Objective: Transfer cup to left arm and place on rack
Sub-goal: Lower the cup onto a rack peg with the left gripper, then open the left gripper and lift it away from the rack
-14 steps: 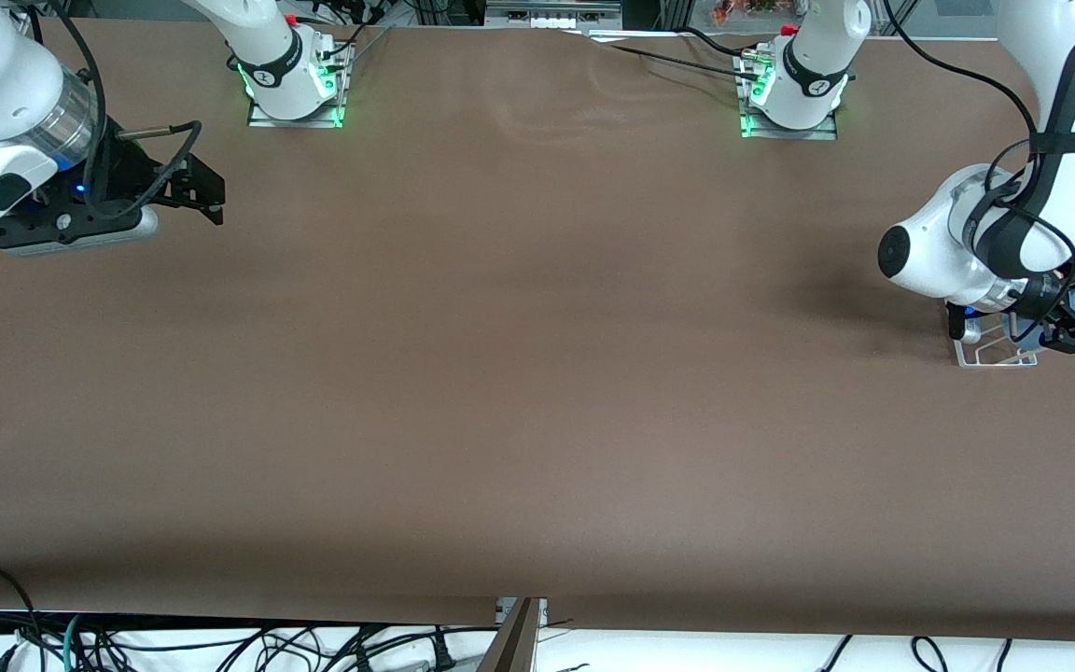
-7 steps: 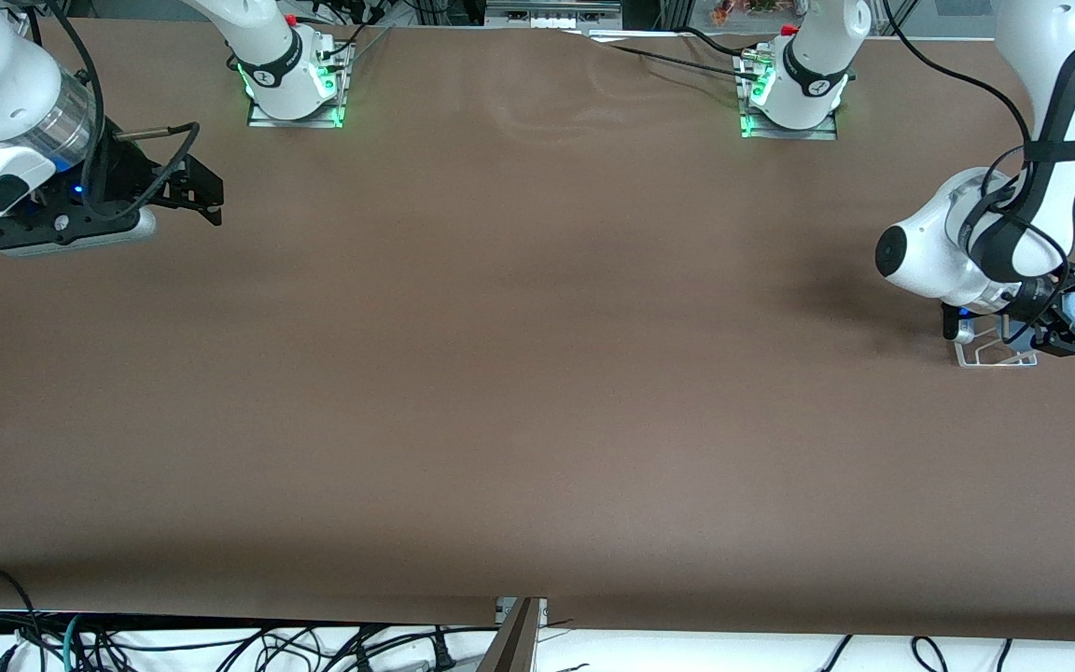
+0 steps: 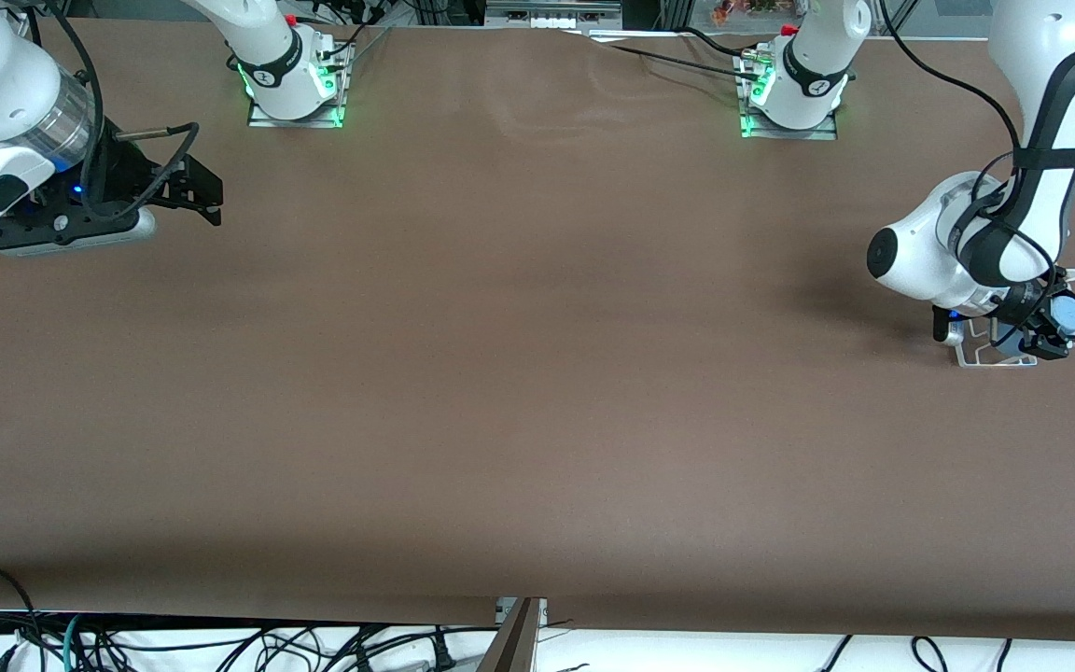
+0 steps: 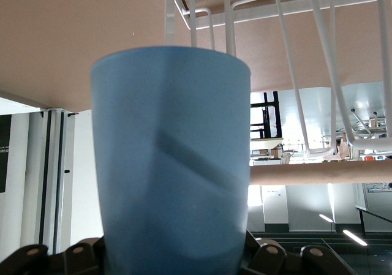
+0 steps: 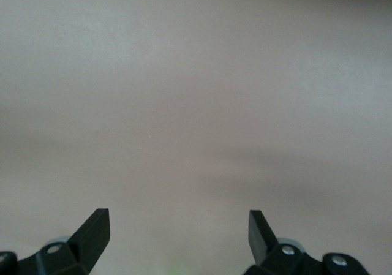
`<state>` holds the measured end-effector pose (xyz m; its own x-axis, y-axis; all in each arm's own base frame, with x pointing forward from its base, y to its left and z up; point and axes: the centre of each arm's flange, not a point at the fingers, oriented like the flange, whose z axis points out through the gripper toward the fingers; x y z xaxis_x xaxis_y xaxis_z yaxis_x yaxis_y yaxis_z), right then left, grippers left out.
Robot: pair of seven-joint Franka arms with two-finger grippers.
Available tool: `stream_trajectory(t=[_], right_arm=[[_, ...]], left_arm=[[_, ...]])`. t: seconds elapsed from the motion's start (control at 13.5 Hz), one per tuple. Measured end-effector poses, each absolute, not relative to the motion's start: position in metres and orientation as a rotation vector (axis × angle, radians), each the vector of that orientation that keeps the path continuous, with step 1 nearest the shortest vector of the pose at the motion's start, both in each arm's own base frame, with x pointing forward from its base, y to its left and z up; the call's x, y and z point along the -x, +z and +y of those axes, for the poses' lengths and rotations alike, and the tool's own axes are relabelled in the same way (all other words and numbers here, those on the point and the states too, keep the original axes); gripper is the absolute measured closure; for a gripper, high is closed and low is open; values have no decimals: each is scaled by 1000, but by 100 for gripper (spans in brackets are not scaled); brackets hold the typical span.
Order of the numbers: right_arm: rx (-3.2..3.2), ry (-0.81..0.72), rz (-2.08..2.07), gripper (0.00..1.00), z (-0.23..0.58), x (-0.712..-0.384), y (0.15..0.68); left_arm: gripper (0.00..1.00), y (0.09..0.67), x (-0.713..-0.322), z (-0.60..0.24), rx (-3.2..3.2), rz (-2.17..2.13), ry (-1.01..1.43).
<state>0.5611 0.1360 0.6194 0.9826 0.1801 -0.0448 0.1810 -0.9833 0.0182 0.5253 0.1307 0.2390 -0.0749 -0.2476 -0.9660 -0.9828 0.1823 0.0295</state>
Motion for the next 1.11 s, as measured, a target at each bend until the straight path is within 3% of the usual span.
stream_trajectory(t=[0.07, 0.3, 0.67, 1.11], right_arm=[[-3106, -67, 283, 0, 136, -561, 619], [-3106, -67, 282, 0, 136, -561, 619], [-3106, -67, 281, 0, 135, -561, 619], [-3106, -67, 278, 0, 134, -562, 619]], left_arm=[[32, 240, -526, 131, 1231, 1511, 978], [1, 247, -533, 131, 1247, 1492, 964], [0, 275, -550, 127, 1544, 1392, 902], [0, 389, -602, 103, 2330, 1067, 536]])
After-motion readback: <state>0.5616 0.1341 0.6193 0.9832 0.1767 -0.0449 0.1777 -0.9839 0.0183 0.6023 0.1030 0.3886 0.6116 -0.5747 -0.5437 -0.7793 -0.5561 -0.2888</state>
